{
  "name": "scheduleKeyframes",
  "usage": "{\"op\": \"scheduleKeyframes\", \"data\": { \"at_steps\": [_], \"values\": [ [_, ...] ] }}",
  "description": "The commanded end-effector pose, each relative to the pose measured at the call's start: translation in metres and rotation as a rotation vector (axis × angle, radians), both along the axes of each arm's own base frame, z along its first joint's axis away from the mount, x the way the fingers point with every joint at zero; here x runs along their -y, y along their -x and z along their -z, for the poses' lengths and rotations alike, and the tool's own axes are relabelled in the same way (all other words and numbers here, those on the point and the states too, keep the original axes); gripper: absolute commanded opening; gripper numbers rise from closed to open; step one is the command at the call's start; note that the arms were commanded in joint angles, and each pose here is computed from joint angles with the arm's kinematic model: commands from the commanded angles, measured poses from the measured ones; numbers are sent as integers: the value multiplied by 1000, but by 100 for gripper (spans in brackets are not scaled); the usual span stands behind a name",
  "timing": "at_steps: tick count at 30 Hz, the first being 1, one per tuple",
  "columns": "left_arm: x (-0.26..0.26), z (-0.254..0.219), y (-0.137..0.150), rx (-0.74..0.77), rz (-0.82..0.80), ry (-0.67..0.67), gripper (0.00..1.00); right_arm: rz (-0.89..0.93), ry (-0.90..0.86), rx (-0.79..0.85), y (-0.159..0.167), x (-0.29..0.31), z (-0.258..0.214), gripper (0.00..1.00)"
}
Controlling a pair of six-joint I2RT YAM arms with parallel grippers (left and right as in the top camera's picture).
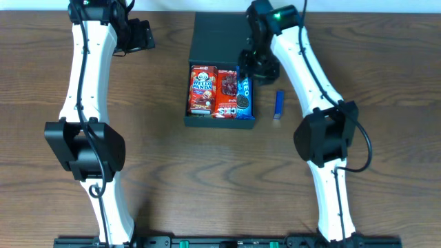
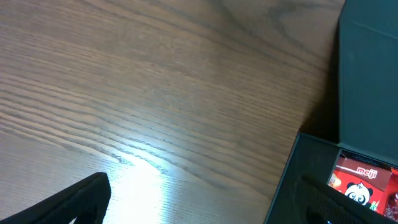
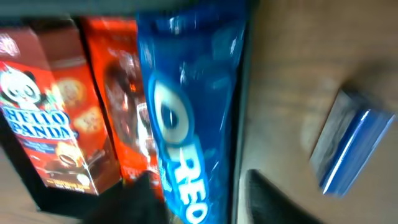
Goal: Pack container
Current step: 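Lower the Oreo pack into the box's right side and release, then move the right gripper to the blue Eclipse mints tube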
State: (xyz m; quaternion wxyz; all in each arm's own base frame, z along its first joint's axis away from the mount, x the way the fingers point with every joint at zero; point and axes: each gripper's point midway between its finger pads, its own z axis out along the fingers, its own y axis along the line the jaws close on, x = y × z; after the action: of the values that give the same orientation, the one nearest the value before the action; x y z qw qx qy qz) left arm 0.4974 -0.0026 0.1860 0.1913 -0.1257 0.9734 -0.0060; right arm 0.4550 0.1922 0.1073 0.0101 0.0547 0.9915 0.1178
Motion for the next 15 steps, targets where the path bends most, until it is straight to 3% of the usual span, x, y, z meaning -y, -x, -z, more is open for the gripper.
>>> {"op": "scheduleKeyframes", "data": {
  "at_steps": [1, 2, 6, 15],
  "values": [
    [-5, 0, 2, -5, 4, -22, 95, 18, -35, 85, -22, 2, -12, 10],
    [-5, 0, 2, -5, 4, -22, 95, 17, -47, 111, -29, -1, -14, 2],
    [-5, 0, 2, -5, 4, -22, 95, -57, -150, 146, -37, -20, -14, 1],
    [-3, 0, 2, -5, 7, -22, 95, -34, -224, 134, -53, -16, 12, 1]
  ]
}}
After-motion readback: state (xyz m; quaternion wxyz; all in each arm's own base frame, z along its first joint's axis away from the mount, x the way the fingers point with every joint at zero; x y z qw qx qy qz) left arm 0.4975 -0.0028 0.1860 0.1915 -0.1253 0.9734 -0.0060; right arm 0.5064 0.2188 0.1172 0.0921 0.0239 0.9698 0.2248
